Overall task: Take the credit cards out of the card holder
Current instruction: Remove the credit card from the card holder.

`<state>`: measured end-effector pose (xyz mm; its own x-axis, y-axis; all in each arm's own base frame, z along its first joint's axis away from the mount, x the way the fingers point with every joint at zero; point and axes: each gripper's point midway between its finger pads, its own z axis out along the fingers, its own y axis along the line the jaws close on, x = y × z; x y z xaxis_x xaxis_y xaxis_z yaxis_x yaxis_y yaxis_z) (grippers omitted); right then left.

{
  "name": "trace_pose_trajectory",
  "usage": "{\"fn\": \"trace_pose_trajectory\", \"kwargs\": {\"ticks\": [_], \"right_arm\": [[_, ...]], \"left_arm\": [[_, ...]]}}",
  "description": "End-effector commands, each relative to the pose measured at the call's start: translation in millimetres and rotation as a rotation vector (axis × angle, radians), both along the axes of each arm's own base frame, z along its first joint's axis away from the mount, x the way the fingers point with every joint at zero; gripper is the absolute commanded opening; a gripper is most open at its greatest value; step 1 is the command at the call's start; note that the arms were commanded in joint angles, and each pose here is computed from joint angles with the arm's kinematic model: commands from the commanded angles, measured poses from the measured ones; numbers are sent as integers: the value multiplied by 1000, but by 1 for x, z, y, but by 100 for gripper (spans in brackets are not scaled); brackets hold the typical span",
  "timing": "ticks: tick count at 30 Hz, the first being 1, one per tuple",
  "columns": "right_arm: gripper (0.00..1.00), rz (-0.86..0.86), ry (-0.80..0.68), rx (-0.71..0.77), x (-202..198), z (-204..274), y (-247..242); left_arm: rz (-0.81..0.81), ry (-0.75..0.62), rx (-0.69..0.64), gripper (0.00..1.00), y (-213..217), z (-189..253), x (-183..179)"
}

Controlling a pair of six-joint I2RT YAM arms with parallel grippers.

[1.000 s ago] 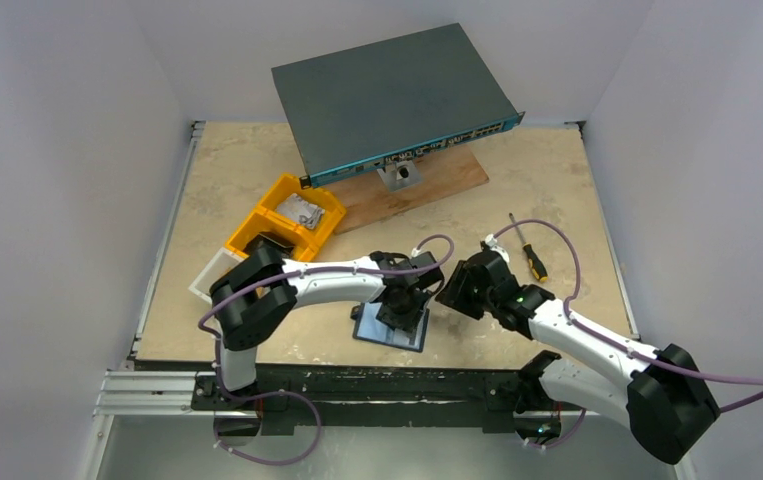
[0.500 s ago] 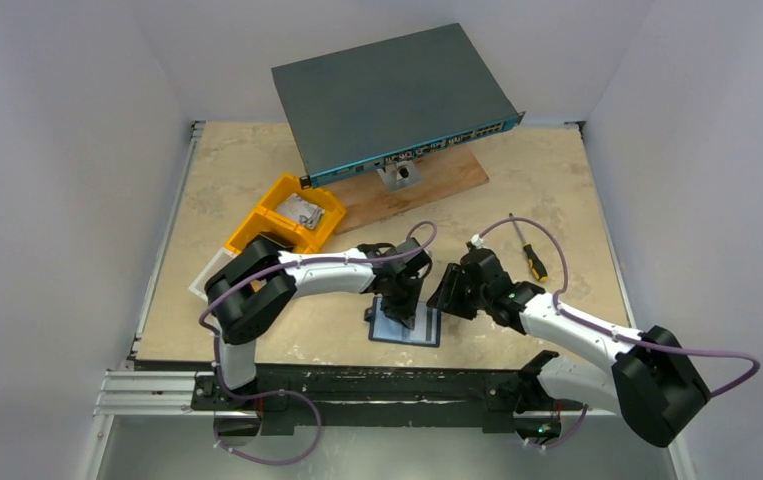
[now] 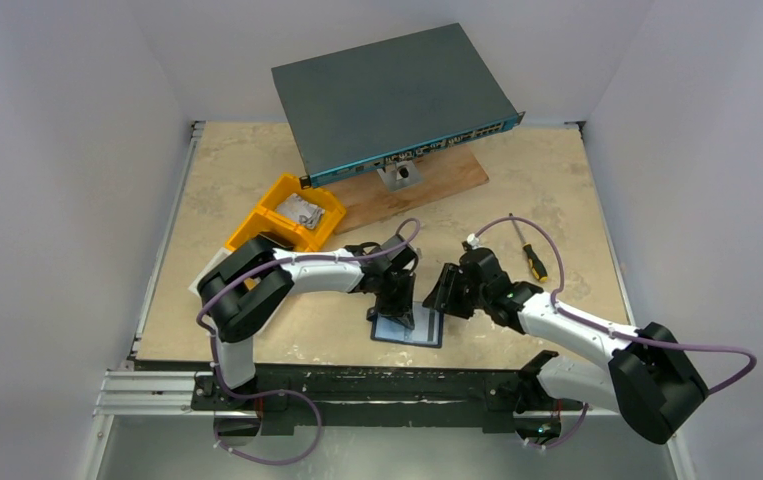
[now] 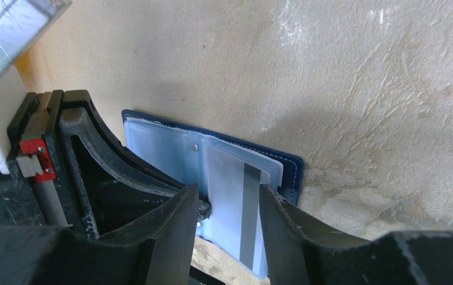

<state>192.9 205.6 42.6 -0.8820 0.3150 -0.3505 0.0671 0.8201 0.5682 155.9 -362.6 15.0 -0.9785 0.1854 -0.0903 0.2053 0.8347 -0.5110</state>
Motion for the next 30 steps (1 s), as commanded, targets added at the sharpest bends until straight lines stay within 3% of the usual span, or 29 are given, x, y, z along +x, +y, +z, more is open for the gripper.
{"fn": "trace_pose_trajectory", "kwargs": {"ticks": [1, 9, 23, 30], "right_arm": [[43, 26, -5, 24, -4, 1, 3], [53, 2, -1, -8, -6, 1, -5], [53, 12, 19, 22, -12, -2, -2], [39, 20, 20, 43, -15, 0, 3]], "left_arm": [[45, 20, 46, 0, 12, -21, -1], [76, 48, 77, 0, 20, -33, -3], [89, 60, 88, 0, 23, -39, -4], [91, 58, 76, 0, 23, -37, -5]]}}
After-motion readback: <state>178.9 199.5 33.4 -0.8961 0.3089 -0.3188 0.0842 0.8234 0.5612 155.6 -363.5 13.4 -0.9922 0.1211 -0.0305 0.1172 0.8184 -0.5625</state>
